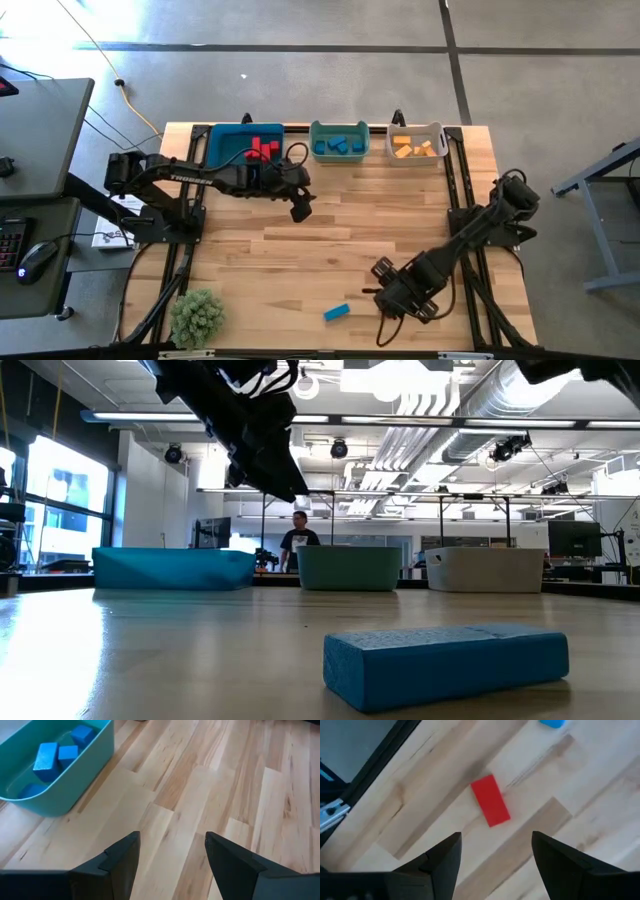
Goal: Sort & place blocks by color
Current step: Put the red block into the blue bin
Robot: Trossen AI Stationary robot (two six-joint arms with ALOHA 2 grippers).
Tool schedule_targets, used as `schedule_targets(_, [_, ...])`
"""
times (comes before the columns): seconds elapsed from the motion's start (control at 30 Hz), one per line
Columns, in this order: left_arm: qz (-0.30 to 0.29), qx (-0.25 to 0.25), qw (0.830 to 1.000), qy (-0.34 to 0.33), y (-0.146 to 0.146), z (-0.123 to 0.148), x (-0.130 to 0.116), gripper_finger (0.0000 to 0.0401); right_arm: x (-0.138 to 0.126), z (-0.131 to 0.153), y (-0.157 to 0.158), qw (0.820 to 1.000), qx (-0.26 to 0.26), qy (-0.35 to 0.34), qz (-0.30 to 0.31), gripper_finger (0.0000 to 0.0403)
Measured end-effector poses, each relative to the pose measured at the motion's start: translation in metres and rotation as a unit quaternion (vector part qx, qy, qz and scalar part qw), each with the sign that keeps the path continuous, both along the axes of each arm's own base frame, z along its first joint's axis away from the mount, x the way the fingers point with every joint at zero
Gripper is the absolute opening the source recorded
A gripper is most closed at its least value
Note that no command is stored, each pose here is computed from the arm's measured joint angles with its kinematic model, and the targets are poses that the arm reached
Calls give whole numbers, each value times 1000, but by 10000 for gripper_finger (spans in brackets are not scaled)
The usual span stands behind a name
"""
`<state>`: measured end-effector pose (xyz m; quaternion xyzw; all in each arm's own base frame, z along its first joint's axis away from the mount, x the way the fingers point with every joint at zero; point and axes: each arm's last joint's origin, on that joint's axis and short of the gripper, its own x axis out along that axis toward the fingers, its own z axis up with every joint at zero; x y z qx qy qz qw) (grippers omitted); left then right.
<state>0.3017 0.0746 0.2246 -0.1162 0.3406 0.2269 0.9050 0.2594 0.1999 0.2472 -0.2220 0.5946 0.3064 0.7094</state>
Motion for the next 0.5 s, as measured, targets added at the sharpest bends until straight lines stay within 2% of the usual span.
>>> schedule_targets(0.27, [-13, -2, 1000, 6, -8, -1, 1, 213, -6, -30, 6, 999, -3, -29, 17, 229])
schedule_targets(0.5, [-24, -1, 1000, 7, -15, -1, 2, 213, -11, -57, 2, 998, -6, -42, 55, 229])
